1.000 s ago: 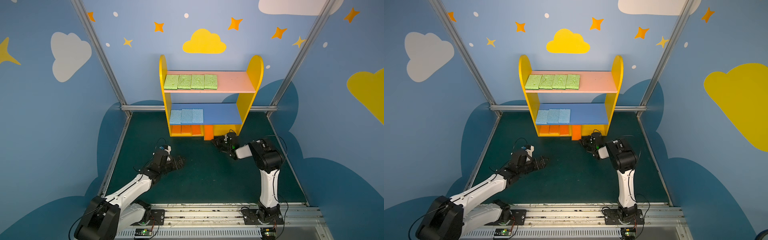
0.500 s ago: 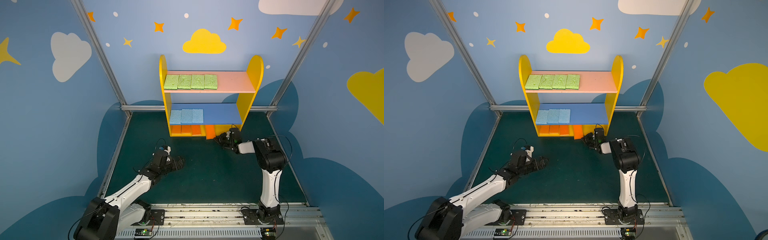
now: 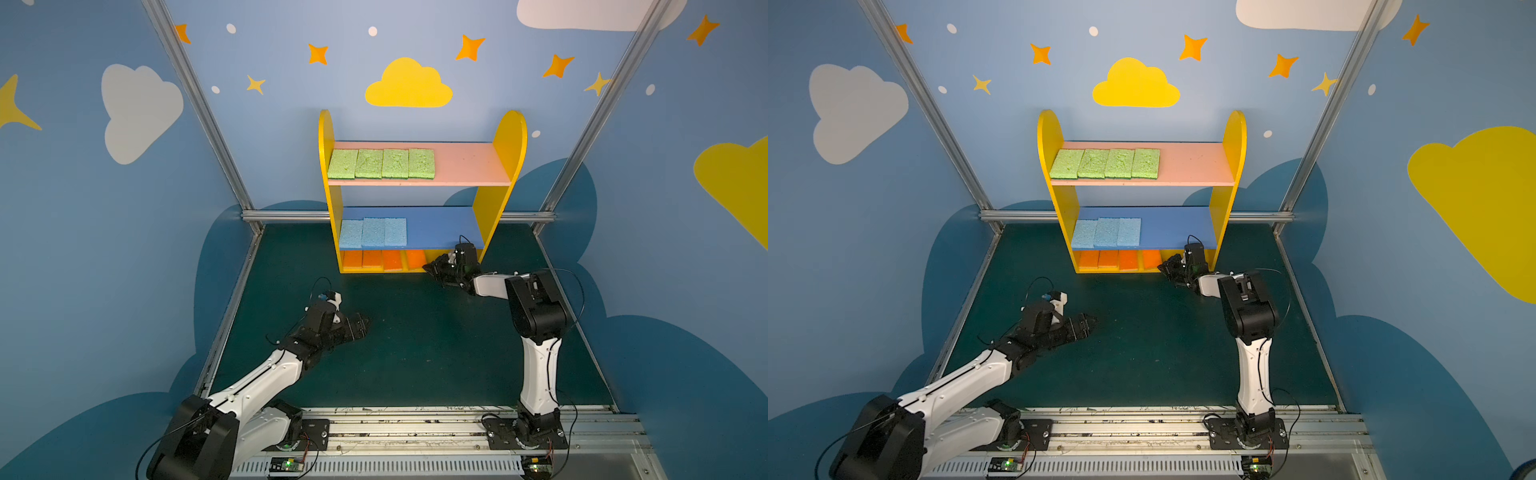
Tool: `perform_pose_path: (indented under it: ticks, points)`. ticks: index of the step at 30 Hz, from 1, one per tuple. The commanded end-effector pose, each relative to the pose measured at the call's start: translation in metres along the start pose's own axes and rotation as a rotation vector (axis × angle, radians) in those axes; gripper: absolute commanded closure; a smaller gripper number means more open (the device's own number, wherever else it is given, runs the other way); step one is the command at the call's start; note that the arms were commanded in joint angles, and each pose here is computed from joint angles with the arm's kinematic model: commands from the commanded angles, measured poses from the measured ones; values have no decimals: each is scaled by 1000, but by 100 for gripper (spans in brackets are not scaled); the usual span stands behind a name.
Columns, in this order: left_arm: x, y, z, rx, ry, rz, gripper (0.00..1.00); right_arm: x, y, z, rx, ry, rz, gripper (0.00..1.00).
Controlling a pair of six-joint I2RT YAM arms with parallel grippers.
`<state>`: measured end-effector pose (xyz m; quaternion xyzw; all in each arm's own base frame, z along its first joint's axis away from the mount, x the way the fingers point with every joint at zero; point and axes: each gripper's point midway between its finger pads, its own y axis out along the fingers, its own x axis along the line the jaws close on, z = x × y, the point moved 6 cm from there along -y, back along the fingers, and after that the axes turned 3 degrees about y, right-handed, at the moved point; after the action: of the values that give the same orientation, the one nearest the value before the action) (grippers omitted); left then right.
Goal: Place and organize the cleaning sponges onto the shelf
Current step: 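Press the orange sponge flush against the row with the right gripper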
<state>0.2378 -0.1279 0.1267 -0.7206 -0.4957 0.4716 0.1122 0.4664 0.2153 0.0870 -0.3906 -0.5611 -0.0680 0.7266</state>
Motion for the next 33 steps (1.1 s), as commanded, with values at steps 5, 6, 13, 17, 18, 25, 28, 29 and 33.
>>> perform_pose_path:
  ticks: [5,6,13,17,18,25,28,29,33]
  points:
    - [5,-1,2,-1,2,-21,1,-14,14,-5,25,27,51,100]
    - [6,-1,3,0,2,-24,0,-14,15,-5,27,29,51,100]
    - [6,1,2,-1,6,-21,1,0,21,2,67,3,44,100]
    - [6,1,1,-2,8,-23,1,8,22,9,93,-10,36,100]
    - [6,1,1,-4,9,-22,1,8,23,11,97,-10,36,100]
    - [5,0,1,-3,10,-18,0,7,28,19,124,7,21,100]
    - [6,0,0,-6,11,-20,1,8,28,19,123,6,19,99]
    - [6,0,0,-8,10,-20,1,8,28,19,121,6,19,99]
    - [6,-1,0,-5,10,-21,1,5,23,13,101,31,14,99]
